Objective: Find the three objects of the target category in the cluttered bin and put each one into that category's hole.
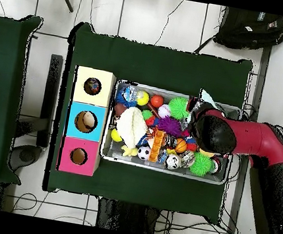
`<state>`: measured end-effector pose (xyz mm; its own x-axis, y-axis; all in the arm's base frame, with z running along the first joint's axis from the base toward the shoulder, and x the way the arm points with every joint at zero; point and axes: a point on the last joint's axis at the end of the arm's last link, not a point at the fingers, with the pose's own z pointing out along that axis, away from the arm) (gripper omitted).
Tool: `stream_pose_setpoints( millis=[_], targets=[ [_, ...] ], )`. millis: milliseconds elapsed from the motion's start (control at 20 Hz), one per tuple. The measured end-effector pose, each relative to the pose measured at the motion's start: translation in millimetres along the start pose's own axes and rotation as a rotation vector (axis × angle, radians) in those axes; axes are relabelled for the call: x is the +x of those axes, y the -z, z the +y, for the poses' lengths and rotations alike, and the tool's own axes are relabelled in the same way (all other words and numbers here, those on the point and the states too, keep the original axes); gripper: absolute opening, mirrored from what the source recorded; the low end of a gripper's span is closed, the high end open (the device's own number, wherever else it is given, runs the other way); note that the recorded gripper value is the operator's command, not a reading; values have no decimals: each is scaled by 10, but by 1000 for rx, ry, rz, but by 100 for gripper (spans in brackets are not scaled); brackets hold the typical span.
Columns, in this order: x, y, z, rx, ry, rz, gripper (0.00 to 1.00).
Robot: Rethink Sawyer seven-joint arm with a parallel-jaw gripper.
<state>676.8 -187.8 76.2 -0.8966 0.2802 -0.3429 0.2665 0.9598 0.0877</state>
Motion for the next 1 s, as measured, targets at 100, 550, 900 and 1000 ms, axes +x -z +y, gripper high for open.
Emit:
stream_pose_setpoints(
  millis=[100, 550, 900, 1000],
  targets=[
    [2, 14, 5, 3, 3, 0, 100],
    [196, 185, 227, 24, 55, 32, 100],
    [364, 244, 431, 18, 75, 65, 100],
    [425, 251, 487, 15, 76, 79, 100]
  ],
)
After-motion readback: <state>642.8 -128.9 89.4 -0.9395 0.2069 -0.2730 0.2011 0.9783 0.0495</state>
